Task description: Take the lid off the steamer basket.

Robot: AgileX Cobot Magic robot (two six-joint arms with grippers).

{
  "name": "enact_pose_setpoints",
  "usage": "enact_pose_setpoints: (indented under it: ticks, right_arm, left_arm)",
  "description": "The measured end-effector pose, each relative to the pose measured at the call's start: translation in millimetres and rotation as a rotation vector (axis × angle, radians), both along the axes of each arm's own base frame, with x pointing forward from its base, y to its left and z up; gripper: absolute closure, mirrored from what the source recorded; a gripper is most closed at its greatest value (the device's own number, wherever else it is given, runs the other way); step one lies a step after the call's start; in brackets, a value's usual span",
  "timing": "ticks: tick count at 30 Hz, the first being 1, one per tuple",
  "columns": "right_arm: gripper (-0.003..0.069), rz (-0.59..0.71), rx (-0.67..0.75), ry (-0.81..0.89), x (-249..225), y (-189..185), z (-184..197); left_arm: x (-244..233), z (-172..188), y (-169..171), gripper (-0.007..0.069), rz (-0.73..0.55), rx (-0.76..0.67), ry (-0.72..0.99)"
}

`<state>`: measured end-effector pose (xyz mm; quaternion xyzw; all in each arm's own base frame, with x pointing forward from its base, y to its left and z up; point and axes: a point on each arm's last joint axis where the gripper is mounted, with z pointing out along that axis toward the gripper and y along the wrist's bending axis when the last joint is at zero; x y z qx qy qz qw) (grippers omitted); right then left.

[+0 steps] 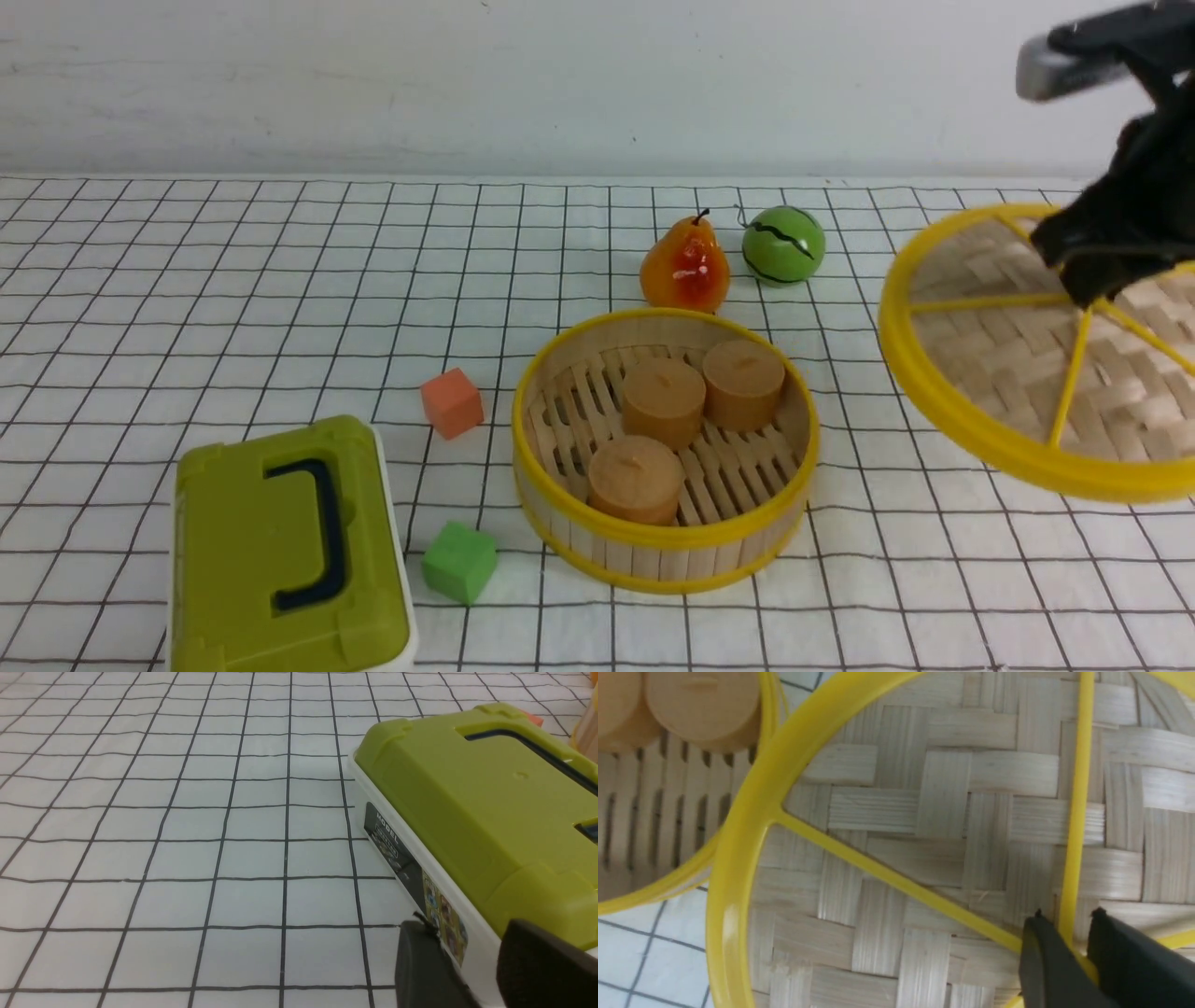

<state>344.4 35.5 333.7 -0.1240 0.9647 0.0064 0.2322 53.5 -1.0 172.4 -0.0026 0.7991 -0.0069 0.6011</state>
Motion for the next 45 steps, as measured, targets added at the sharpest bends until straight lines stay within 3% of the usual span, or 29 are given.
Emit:
enact_pose_setpoints:
  ticks: [4,13,22,25,26,30,31,34,35,36,38,45]
  right_arm:
    - [0.0555,-0.01,-0.001,0.062,13.8,-0.5,-50.1]
    - [0.0555,-0.022,0.001,0.082,48.2,2.5,-112.0]
    - [0.0552,-0.063,0.016,0.092,57.6,3.0,-133.2]
    - [0.0517,-0.07,0.018,0.093,57.7,3.0,-133.6]
    - [0.0474,-0.075,0.018,0.094,57.4,2.8,-133.2]
    - [0.0384,-0.075,0.017,0.093,51.0,2.1,-119.3]
    - [0.0361,-0.072,0.021,0.064,43.8,1.6,-99.5]
    - [0.0363,-0.065,0.039,-0.017,27.8,1.0,-59.9]
    - [0.0392,-0.064,0.059,-0.11,8.8,-0.1,-24.6]
    - [0.0397,-0.064,0.063,-0.12,6.4,-0.1,-20.9]
    - [0.0475,-0.064,0.092,-0.235,-27.4,-2.2,16.3]
    - [0.0675,-0.065,0.16,-0.433,-123.9,-8.3,49.5]
  left_arm:
    - [0.0,0.0,0.0,0.0386,0.0,0.0,0.0]
    - [0.0,0.0,0.0,0.0386,0.0,0.0,0.0]
    - [0.0,0.0,0.0,0.0386,0.0,0.0,0.0]
    - [0.0,0.0,0.0,0.0386,0.0,0.0,0.0]
    - [0.0,0.0,0.0,0.0386,0.0,0.0,0.0]
    - [0.0,0.0,0.0,0.0386,0.0,0.0,0.0]
    - [0.0,0.0,0.0,0.0386,0.0,0.0,0.0]
    - [0.0,0.0,0.0,0.0386,0.0,0.0,0.0]
    - [0.0,0.0,0.0,0.0386,0.0,0.0,0.0]
    - [0.0,0.0,0.0,0.0386,0.0,0.0,0.0]
    - [0.0,0.0,0.0,0.0386,0.0,0.0,0.0]
    - [0.0,0.0,0.0,0.0386,0.0,0.0,0.0]
